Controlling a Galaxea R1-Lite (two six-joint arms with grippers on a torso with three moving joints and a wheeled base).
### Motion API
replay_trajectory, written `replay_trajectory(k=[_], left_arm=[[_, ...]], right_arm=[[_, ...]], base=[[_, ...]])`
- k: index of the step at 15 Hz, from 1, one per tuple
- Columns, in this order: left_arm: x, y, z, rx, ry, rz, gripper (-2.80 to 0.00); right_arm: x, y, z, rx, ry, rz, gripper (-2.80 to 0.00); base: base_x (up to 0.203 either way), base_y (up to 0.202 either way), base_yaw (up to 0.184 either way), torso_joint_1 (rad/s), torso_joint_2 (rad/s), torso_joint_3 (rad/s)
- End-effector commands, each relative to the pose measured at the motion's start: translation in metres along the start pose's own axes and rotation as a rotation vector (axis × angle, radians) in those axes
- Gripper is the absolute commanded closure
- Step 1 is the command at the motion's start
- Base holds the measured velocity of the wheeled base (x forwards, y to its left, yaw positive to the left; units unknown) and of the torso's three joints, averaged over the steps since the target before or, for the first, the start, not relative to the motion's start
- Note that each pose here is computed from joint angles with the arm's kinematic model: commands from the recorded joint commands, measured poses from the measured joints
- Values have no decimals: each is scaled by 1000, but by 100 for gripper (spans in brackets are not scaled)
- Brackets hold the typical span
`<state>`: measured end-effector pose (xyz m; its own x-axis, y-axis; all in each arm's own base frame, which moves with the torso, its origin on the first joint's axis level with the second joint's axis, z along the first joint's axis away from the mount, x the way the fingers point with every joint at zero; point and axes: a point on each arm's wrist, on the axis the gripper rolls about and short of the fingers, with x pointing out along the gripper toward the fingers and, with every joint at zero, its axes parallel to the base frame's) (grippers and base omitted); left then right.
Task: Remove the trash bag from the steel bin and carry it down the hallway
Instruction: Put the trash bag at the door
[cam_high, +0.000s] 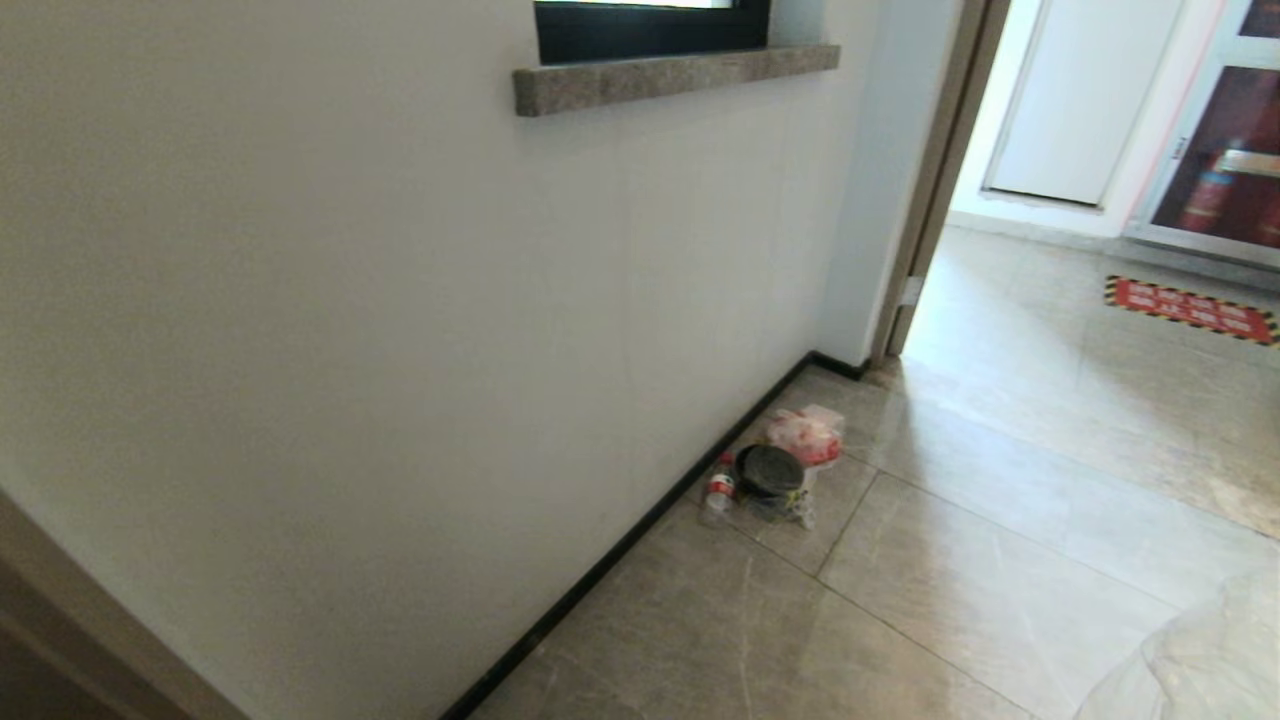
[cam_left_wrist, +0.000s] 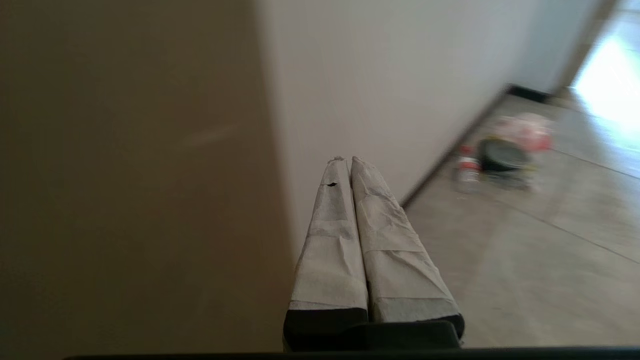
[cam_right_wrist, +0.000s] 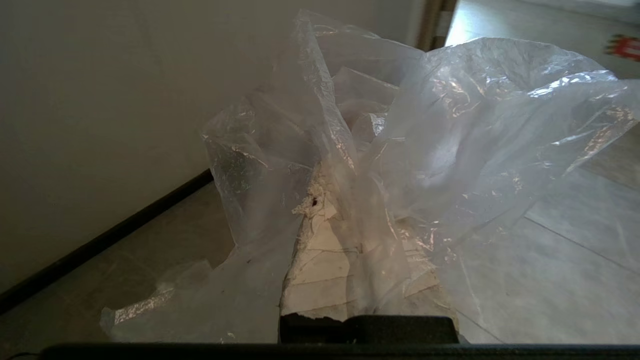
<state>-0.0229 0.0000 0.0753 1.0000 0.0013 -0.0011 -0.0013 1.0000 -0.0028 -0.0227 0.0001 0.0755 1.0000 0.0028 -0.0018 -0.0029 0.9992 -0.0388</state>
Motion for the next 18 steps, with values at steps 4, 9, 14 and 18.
replay_trajectory(k=[4,9,14,18], left_arm=[[0,0,0,0,0,0,0],[0,0,0,-2,0,0,0],[0,0,0,-2,0,0,0],[0,0,0,0,0,0,0]], right_arm=[[0,0,0,-1,0,2,0],[0,0,0,-2,0,2,0],[0,0,0,-1,0,2,0],[0,0,0,-1,0,2,0]], base=[[-2,-7,177,0,1,2],[1,-10,170,3,1,2],[0,-10,172,3,2,1],[2,-10,172,2,2,1]])
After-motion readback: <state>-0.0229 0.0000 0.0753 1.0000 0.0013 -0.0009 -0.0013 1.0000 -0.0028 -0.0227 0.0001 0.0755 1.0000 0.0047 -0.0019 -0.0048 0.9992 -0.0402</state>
